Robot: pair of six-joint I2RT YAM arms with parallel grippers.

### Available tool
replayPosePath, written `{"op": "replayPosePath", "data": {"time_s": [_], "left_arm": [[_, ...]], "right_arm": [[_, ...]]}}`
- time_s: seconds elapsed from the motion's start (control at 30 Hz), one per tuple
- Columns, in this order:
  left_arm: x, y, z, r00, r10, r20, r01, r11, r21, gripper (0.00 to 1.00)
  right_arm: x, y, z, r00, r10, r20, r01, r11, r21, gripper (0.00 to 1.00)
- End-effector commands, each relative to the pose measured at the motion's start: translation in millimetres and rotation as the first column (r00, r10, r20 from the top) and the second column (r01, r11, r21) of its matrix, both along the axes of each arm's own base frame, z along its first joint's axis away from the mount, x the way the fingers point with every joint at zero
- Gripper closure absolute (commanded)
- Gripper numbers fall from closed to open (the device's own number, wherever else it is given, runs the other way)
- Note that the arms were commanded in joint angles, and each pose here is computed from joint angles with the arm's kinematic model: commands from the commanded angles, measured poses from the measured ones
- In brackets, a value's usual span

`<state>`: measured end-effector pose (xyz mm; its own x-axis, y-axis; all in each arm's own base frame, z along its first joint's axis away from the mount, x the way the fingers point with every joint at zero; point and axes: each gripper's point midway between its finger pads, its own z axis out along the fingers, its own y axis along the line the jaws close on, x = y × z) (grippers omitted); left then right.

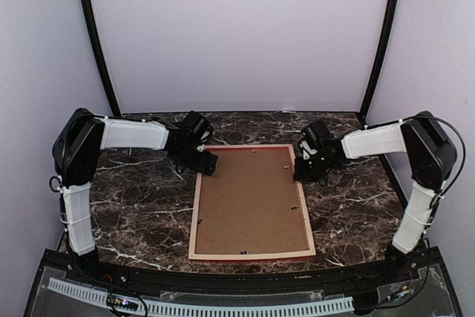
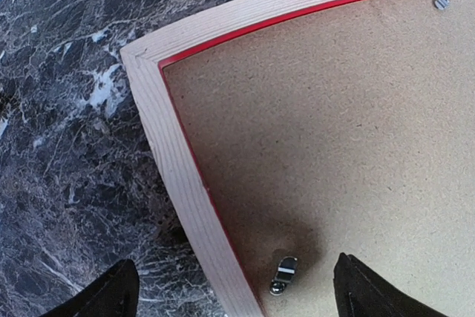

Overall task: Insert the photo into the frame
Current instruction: Press the fastener onto the backboard.

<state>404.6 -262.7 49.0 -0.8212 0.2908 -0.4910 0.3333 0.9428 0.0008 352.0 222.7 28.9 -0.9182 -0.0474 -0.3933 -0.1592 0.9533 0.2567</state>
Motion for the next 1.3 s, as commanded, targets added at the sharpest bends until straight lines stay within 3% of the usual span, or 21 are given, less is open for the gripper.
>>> {"op": "replayPosePath", "data": {"time_s": [0.0,0.47,0.77,1.27], "left_arm": [[2,4,2,1.000,-0.004,-0.010,0.004,0.999,0.033,0.08],[1,8,-13,0.999,0.007,-0.036,-0.005,0.999,0.050,0.35],[-2,8,-26,0.996,0.025,-0.089,-0.028,0.999,-0.032,0.56],[-25,2,-45,0.980,0.032,-0.198,-0.057,0.991,-0.121,0.66]], "right_arm": [[-10,1,-11,0.999,0.043,-0.028,-0.043,0.999,-0.006,0.89],[-10,3,-11,0.998,0.045,-0.032,-0.045,0.999,0.002,0.90],[-13,2,-12,0.998,0.040,-0.040,-0.040,0.999,0.006,0.90],[-18,0,-14,0.998,0.038,-0.046,-0.037,0.999,0.009,0.91]]}}
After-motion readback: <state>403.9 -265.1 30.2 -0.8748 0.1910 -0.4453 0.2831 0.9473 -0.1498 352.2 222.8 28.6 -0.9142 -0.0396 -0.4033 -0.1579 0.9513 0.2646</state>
